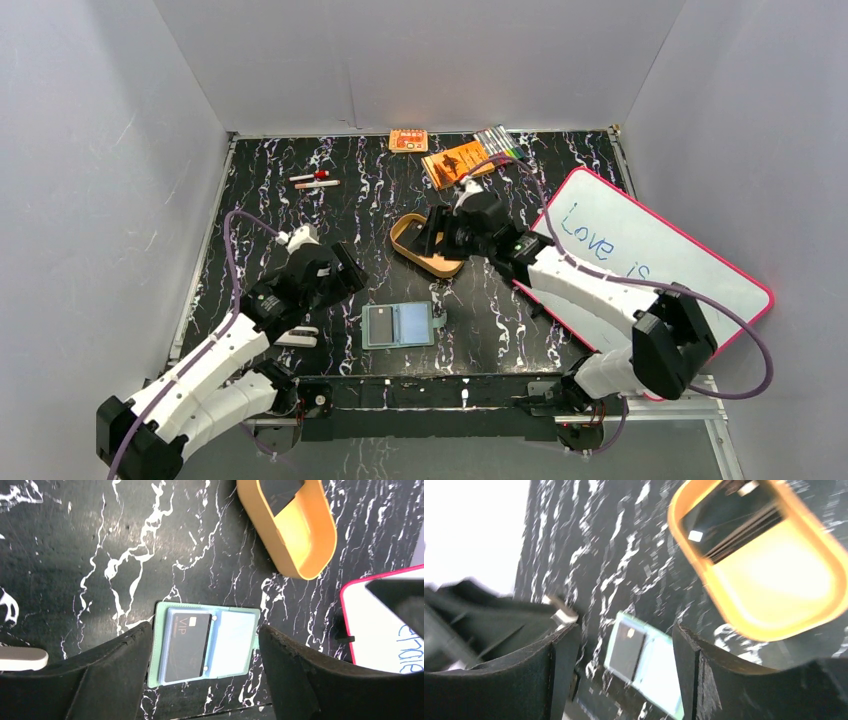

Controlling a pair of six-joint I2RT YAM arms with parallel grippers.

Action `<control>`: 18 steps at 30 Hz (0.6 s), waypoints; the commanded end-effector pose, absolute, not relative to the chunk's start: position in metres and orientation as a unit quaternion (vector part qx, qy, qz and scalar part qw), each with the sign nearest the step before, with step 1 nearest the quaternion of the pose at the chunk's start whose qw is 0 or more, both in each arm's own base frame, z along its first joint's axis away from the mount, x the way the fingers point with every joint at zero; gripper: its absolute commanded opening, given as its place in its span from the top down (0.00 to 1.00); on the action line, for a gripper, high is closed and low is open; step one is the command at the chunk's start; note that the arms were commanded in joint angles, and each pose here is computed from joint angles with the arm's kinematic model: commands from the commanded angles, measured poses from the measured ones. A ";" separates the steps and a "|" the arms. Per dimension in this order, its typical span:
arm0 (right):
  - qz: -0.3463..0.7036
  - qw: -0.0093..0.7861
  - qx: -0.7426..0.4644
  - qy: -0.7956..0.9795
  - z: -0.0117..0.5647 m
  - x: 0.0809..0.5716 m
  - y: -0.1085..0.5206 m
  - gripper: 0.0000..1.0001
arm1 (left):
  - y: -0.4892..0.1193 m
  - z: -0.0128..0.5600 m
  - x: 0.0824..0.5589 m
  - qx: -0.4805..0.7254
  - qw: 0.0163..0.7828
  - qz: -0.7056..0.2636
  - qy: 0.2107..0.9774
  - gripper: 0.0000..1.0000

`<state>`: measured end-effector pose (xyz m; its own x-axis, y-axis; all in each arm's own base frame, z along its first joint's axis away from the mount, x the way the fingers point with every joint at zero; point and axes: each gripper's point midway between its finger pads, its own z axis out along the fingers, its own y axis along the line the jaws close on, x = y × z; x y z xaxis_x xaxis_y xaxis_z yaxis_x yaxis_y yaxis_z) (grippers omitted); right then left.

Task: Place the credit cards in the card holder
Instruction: Insert the credit card into the card holder, then pick up the credit card from the storage box.

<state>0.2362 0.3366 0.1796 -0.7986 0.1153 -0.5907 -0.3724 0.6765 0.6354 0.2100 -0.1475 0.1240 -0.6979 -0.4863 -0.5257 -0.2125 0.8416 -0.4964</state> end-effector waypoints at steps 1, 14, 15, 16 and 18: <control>0.372 0.328 0.009 0.869 0.171 0.295 0.314 0.26 | -0.137 0.141 0.217 -0.175 0.379 -0.186 0.889 0.24; 0.365 0.320 0.132 0.864 0.127 0.355 0.329 0.34 | -0.143 0.117 0.208 -0.196 0.352 -0.210 0.891 0.27; 0.359 0.317 0.141 0.867 0.122 0.357 0.328 0.34 | -0.143 0.115 0.207 -0.198 0.351 -0.211 0.891 0.27; 0.355 0.315 0.148 0.868 0.117 0.359 0.328 0.35 | -0.143 0.114 0.207 -0.200 0.350 -0.211 0.891 0.27; 0.346 0.310 0.158 0.871 0.108 0.363 0.330 0.35 | -0.143 0.110 0.206 -0.202 0.346 -0.211 0.891 0.27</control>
<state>0.3396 0.3214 0.0945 -0.8073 0.4116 -0.4229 0.0246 0.7395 0.6727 0.2053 -0.1413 0.1096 -0.6905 -0.4831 -0.5383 -0.2084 0.8455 -0.4916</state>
